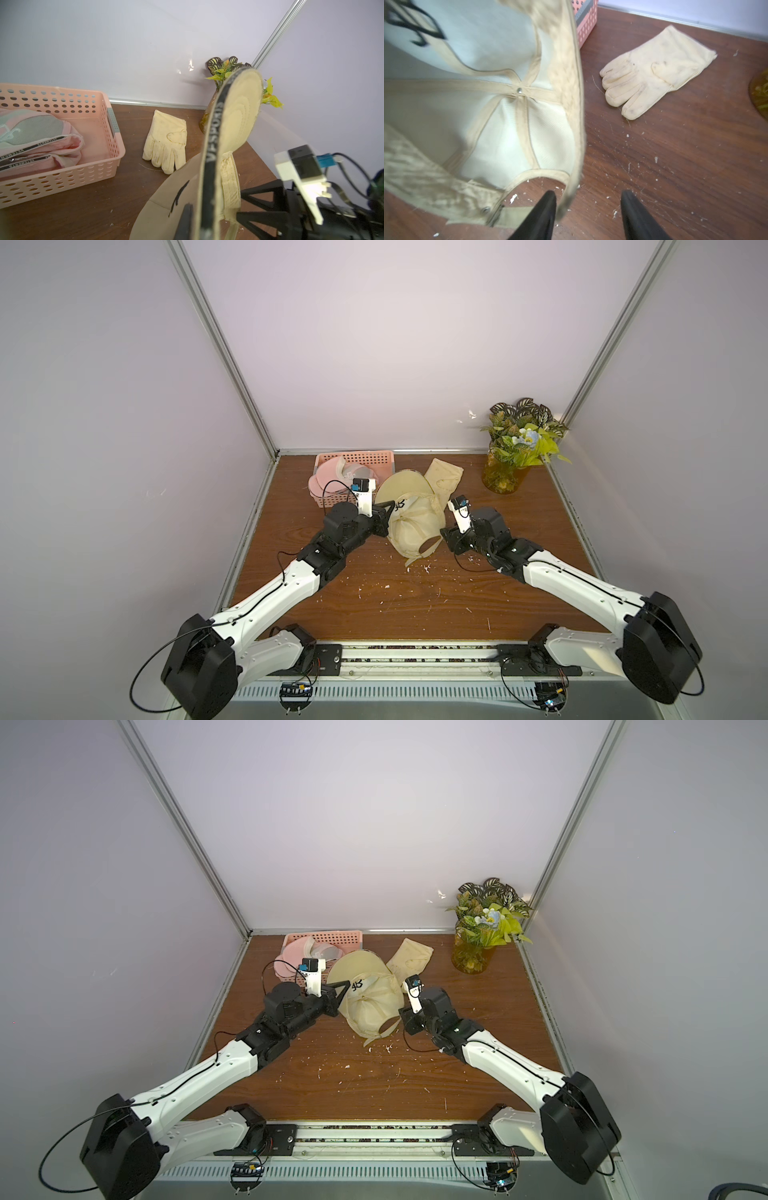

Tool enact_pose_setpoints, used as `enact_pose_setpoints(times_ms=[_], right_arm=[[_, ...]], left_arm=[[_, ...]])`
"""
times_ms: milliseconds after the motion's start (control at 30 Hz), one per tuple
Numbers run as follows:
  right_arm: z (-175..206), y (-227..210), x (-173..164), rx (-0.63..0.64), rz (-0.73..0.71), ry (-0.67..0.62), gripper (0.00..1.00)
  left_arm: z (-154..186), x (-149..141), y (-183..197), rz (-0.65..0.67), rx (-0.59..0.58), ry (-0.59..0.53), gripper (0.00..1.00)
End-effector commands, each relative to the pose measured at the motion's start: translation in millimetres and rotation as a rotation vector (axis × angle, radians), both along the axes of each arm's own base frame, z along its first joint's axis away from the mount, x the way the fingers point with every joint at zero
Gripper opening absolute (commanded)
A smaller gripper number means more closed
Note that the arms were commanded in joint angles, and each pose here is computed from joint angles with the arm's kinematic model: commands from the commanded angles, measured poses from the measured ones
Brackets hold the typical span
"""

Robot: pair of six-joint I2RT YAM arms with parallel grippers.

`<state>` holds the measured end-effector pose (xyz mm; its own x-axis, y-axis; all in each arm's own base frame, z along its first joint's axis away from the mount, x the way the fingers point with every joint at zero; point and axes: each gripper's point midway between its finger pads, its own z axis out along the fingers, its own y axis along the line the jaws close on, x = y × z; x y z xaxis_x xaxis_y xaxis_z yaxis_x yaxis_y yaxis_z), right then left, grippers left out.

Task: Turn the baseball cap inside out
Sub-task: Turn over the baseball cap.

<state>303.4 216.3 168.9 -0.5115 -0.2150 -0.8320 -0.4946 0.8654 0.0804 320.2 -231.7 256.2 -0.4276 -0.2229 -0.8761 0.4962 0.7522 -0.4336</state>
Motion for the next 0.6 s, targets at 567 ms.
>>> enact_pose_setpoints(times_ms=[567], right_arm=[[78.1, 71.8, -32.6, 0.175, 0.305, -0.403, 0.41]], left_arm=[[1.6, -9.3, -39.6, -0.197, -0.2, 0.136, 0.0]])
